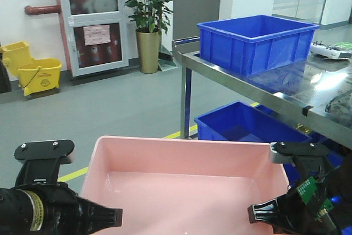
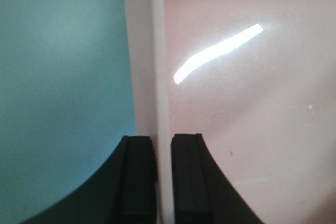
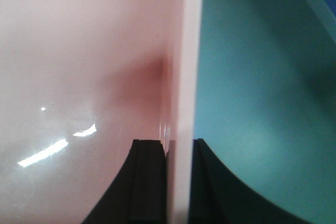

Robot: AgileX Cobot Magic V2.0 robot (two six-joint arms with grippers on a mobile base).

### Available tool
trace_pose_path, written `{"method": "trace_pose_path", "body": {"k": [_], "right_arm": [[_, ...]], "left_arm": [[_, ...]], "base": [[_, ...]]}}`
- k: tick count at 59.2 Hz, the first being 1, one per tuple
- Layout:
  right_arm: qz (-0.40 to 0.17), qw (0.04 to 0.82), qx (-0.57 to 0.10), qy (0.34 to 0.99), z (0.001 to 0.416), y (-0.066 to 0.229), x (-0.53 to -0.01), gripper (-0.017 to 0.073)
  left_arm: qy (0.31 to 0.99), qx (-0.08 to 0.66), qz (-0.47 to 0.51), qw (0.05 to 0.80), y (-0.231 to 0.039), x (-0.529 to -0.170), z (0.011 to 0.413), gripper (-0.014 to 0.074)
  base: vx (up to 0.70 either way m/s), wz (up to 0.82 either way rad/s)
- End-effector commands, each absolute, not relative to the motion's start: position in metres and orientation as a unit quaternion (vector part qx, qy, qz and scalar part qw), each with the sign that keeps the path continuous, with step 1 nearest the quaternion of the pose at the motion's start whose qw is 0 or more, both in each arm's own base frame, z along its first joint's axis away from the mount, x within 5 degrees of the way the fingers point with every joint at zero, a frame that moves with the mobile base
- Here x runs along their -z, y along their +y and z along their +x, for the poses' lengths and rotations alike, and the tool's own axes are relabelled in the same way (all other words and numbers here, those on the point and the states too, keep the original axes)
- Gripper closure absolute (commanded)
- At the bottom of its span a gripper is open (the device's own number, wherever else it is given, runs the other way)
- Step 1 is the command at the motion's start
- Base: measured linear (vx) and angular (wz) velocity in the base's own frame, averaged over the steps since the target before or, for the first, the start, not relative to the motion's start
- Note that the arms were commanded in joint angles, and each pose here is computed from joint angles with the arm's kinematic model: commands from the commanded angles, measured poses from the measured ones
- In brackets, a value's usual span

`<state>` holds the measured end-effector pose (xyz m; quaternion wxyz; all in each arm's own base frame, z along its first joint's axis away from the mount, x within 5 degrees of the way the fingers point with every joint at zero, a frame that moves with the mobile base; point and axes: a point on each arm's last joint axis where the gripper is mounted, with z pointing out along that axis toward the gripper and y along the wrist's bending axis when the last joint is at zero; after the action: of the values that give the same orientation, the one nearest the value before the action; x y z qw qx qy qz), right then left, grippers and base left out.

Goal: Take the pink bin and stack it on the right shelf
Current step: 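Carry the bin with both grippers to the metal shelf cart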

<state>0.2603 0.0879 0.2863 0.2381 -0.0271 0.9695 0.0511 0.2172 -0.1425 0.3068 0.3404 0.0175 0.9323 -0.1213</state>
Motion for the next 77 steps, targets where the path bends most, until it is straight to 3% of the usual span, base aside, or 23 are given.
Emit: {"method": "trace_pose_path", "body": {"k": [1, 47, 77], "right_arm": [[-0.044, 0.286, -0.022, 0.957, 0.2625, 0.0787, -0.3039, 0.0568], [-0.044, 0.287, -0.023, 0.957, 0.2626, 0.0788, -0.3039, 0.0568], [-0.044, 0.287, -0.023, 0.957, 0.2626, 0.0788, -0.3039, 0.0568]], "left_arm": [[0.902, 0.156, 0.028, 0.401, -0.1416, -0.3339, 0.2152, 0.0447], [0.902, 0.156, 0.028, 0.401, -0.1416, -0.3339, 0.2152, 0.0447], [0.902, 0.156, 0.028, 0.401, -0.1416, -0.3339, 0.2152, 0.0447]], "base": [[0.43, -0.15], [0.4, -0.27], [0.29, -0.55]]}}
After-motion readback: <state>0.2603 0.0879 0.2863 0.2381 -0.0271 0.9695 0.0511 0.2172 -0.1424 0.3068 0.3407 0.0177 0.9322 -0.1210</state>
